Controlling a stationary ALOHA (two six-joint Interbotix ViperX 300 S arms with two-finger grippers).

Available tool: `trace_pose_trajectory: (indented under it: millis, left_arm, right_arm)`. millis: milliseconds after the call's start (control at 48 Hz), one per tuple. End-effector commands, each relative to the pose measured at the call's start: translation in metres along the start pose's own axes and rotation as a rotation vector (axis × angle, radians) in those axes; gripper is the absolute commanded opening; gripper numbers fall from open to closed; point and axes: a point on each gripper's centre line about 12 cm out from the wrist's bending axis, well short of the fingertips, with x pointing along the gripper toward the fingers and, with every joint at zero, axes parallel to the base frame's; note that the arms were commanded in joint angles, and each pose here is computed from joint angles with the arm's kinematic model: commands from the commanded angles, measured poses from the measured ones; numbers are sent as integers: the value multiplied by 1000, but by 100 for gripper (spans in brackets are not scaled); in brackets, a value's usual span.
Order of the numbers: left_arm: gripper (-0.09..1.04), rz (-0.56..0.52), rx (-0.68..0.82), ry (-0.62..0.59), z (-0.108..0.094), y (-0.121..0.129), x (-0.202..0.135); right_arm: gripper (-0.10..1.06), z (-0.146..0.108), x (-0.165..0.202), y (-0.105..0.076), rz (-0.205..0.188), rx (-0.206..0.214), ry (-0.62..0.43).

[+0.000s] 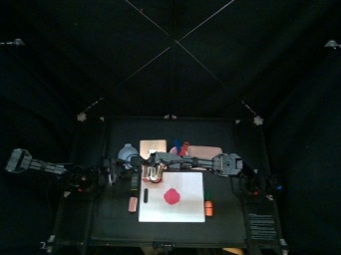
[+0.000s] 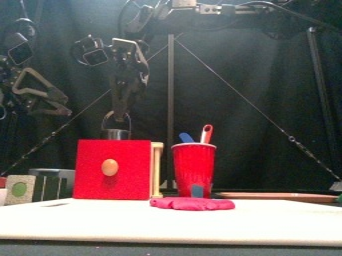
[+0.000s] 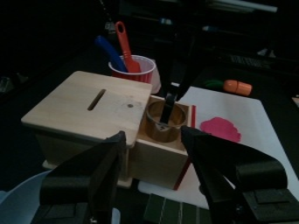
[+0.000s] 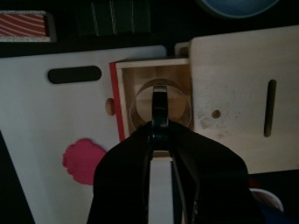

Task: Get the cutter from the drawer then cut the dough then place the extra dough in the bowl
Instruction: Place the cutter on the board

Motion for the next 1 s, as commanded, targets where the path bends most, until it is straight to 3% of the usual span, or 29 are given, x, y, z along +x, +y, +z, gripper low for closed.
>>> trace_pose_trajectory:
  millis: [21, 188, 292, 417, 542, 667, 854, 1000]
  left_arm:
    - [88, 8, -4, -8, 3, 0, 1]
    - [88, 12, -6, -12, 4, 1, 2]
    - [88, 14, -5, -9, 3, 2, 2]
    - [88, 15, -5, -10, 4, 2, 2]
    - [88, 19, -7, -9, 3, 2, 2]
    - [88, 22, -8, -9, 3, 3, 2]
    - [88, 24, -10, -10, 4, 3, 2]
    - [88, 34, -12, -17, 6, 4, 3]
  right_arm:
    - [56, 9, -43, -3, -11, 18, -84]
    - [55, 9, -68, -9, -60, 40, -100]
    - [55, 6, -79, -10, -63, 42, -103]
    - [55, 1, -90, -6, -50, 44, -102]
    - [55, -9, -106, 2, -10, 51, -97]
    - [55, -28, -115, 8, -4, 72, -58]
    - [55, -75, -104, 16, -13, 168, 28]
    - [55, -107, -99, 27, 7, 225, -6]
